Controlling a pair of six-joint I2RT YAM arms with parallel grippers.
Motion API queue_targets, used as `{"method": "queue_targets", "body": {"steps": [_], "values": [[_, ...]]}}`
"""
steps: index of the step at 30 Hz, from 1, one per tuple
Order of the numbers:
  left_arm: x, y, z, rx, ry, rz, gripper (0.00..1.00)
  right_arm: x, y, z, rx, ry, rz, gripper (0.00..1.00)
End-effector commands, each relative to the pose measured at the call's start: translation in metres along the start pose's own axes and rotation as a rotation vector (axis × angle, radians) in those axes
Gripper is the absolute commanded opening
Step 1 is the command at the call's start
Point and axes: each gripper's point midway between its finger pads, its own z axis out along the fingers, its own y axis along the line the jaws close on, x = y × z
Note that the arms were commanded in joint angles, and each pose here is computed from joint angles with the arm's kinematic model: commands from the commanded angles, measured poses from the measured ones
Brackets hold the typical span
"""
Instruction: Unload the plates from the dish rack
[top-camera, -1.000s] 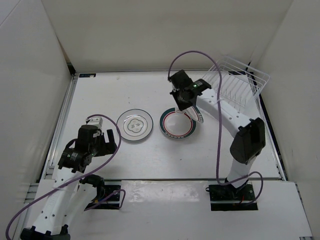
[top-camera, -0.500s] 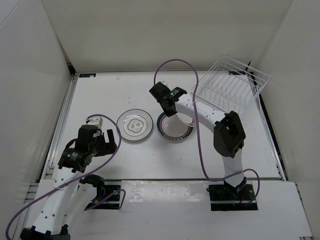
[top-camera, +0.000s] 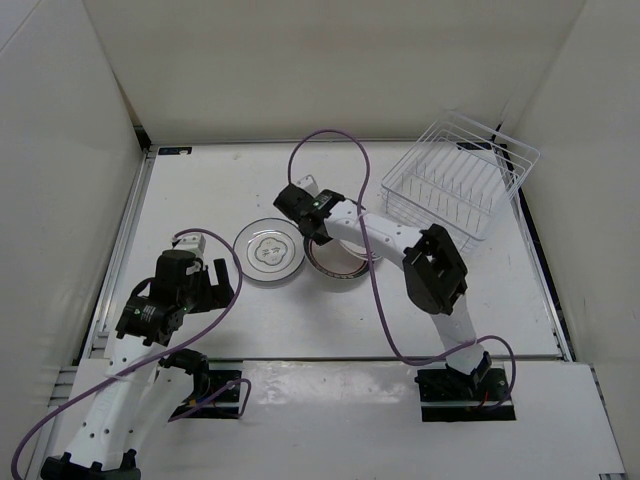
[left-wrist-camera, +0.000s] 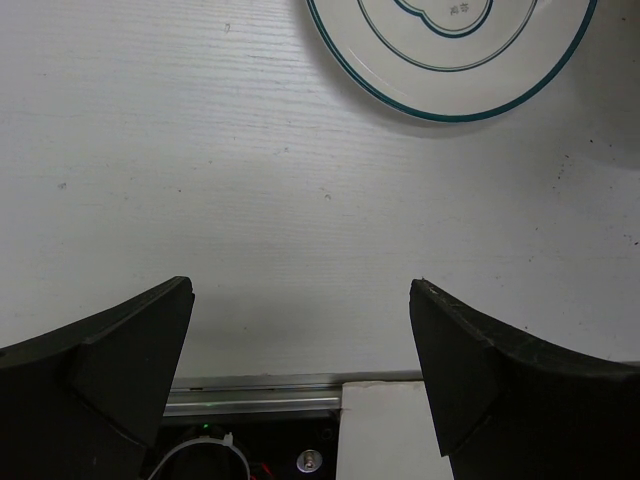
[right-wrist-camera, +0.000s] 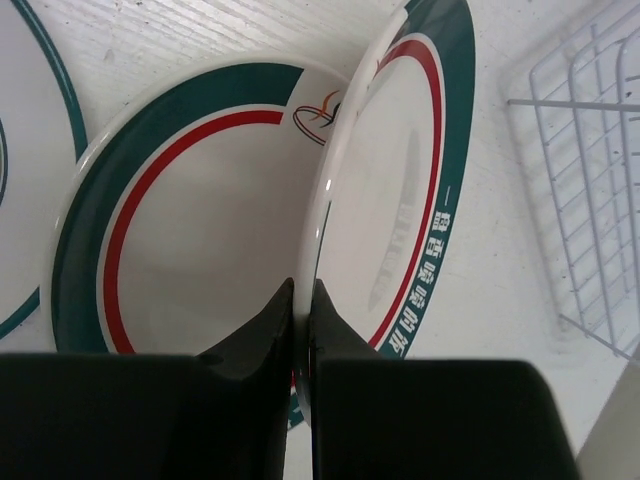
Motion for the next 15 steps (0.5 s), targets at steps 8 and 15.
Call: {"method": "queue_targets", "body": {"steps": [8,15], "values": [[-0.004,-0.006,-0.001,0.029,-0.021,0.0,1.0,-0.045,-0.029,-0.051,0.21,-0.156,-0.137,0.0],[-0.003,-0.005,-0.001,0.03,-0.017,0.002,1.0,-0.016,-0.003,-0.045,0.259,-0.108,-0.287,0.0]]}}
